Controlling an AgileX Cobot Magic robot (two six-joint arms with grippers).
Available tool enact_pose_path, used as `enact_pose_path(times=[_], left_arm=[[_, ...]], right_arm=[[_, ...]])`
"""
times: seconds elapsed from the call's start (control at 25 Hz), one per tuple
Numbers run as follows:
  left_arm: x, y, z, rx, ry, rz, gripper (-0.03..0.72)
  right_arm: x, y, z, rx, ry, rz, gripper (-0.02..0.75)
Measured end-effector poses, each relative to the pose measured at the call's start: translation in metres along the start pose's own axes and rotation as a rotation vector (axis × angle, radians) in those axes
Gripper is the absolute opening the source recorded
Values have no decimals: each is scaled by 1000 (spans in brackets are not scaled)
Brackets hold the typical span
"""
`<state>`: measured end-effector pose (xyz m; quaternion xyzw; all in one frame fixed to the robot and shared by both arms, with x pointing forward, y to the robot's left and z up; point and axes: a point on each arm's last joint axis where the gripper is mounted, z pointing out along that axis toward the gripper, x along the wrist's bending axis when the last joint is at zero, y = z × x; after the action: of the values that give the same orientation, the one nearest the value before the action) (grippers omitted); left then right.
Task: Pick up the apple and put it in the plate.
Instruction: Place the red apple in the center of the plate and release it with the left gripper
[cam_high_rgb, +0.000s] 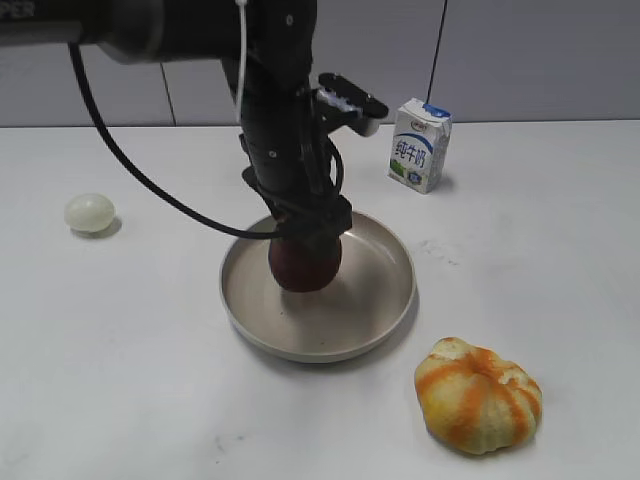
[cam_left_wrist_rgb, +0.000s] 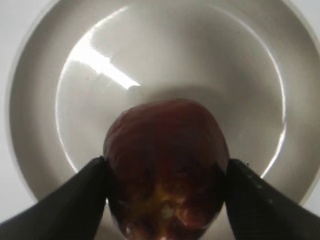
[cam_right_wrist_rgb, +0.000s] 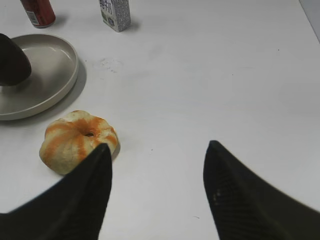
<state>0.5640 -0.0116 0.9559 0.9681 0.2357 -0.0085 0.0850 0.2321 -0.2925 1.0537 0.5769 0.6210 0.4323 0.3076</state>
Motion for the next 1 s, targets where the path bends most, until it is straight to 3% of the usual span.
enact_pose_path(times=[0.16, 0.28, 0.44, 0.72, 0.88, 1.0], left_arm=[[1, 1, 3, 2, 0, 0, 544], [0, 1, 3, 0, -4, -3, 646], [-1, 0, 0, 5, -10, -3, 659], [1, -7, -71, -132, 40, -16, 646], [25, -33, -119, -163, 97, -155, 634], [56, -58, -142, -177, 165, -316, 621]], right_arm=[[0, 0, 0, 0, 0, 0, 442], [0, 0, 0, 0, 0, 0, 442], [0, 0, 0, 0, 0, 0, 442], [0, 0, 0, 0, 0, 0, 442], [0, 0, 0, 0, 0, 0, 442], [0, 0, 0, 0, 0, -1, 442]])
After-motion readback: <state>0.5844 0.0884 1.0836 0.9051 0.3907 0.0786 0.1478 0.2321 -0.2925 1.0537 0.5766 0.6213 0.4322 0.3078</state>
